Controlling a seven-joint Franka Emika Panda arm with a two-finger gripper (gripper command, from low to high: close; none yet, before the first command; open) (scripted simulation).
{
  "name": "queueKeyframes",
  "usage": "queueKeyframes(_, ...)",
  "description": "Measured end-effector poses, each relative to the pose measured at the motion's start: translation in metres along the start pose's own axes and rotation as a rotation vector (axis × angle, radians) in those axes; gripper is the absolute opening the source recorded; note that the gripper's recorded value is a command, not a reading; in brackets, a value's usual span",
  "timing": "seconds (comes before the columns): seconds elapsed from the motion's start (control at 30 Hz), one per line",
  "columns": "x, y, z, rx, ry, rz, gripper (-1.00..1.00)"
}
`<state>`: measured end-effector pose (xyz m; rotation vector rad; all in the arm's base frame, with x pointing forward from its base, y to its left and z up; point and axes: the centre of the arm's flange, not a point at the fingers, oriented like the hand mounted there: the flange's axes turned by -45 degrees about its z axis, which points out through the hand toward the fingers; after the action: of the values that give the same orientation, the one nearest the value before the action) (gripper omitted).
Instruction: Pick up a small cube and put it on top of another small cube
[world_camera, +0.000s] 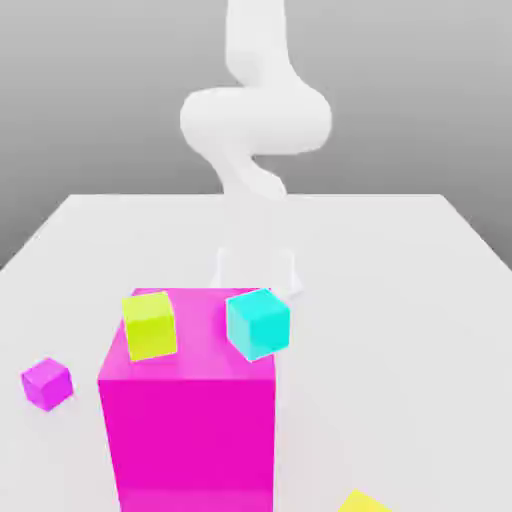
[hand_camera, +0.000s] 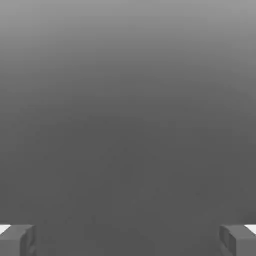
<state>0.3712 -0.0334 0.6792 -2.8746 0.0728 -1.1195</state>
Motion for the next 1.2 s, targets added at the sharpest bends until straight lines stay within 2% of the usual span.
queueKeyframes(0.2, -0.032, 0.087, 0.120, 0.044, -0.169, 0.137, 0.00)
queueKeyframes(0.43, -0.118, 0.174, 0.232, 0.015, -0.351, 0.290, 0.00)
queueKeyframes(0.6, -0.203, 0.232, 0.280, -0.057, -0.474, 0.398, 0.00)
queueKeyframes(0.87, -0.350, 0.310, 0.295, -0.252, -0.665, 0.533, 0.00)
queueKeyframes(0.93, -0.360, 0.308, 0.302, -0.269, -0.692, 0.514, 0.00)
queueKeyframes(1.2, -0.401, 0.312, 0.346, -0.275, -0.701, 0.507, 0.00)
